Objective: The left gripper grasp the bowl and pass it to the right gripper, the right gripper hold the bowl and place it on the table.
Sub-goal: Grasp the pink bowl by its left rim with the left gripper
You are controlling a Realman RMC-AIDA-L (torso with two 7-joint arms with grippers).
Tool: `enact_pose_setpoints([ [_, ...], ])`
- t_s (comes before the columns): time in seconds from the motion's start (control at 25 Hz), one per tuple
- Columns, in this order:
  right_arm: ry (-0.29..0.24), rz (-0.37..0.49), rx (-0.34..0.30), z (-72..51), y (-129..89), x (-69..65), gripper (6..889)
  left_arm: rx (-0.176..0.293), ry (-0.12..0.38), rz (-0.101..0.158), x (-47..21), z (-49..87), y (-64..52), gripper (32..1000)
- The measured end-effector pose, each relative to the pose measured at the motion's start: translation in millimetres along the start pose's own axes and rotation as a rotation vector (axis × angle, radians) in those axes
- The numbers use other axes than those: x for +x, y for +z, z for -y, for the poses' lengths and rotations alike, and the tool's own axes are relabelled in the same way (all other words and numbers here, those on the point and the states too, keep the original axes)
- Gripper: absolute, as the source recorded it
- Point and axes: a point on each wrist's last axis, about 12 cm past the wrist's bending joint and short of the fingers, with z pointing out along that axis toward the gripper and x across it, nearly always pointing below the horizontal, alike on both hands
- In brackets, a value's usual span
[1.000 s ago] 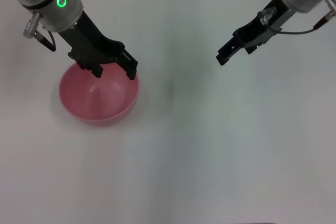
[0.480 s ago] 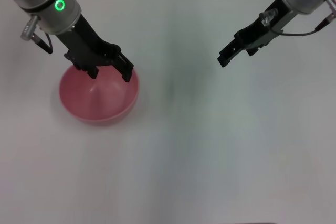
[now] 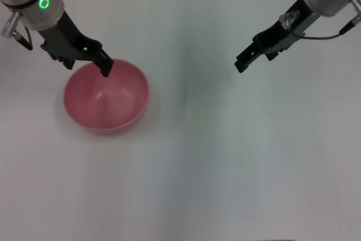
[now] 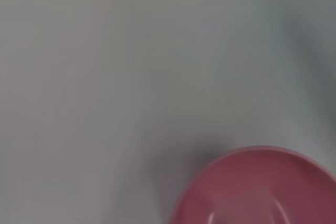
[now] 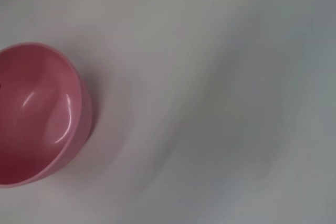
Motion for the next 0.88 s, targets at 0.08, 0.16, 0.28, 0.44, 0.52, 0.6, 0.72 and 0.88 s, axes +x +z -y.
enact_pose_setpoints([
  [0.08, 0.0, 0.0, 0.0, 0.2, 0.1, 0.1, 877, -0.021, 0.0, 0.004, 0.6, -3.8, 0.8, 861],
  [0.16, 0.0, 0.001, 0.0, 0.2, 0.1, 0.1, 877, -0.036, -0.001, 0.007, 1.5, -7.2, 1.8, 861],
  [0.28, 0.0, 0.002, 0.001, 0.4, 0.0, 0.0, 877, -0.066, -0.004, 0.007, 4.1, -13.8, 4.7, 861],
  [0.44, 0.0, 0.004, 0.003, 1.0, -0.5, -0.2, 876, -0.082, -0.018, 0.008, 8.3, -21.7, 7.5, 861],
  [0.52, -0.001, 0.004, 0.003, 1.0, -0.5, -0.3, 876, -0.084, -0.022, 0.005, 10.1, -23.7, 8.7, 861],
  [0.6, -0.001, 0.004, 0.003, 1.0, -0.4, -0.3, 876, -0.086, -0.025, -0.001, 12.4, -25.7, 11.5, 861],
  [0.72, -0.001, 0.004, 0.002, 1.0, 0.0, 0.1, 876, -0.089, -0.03, -0.013, 15.6, -27.6, 18.3, 861],
  [0.88, 0.004, 0.004, 0.003, 2.5, 0.5, 1.5, 875, -0.092, -0.035, -0.012, 18.1, -30.2, 23.1, 861],
])
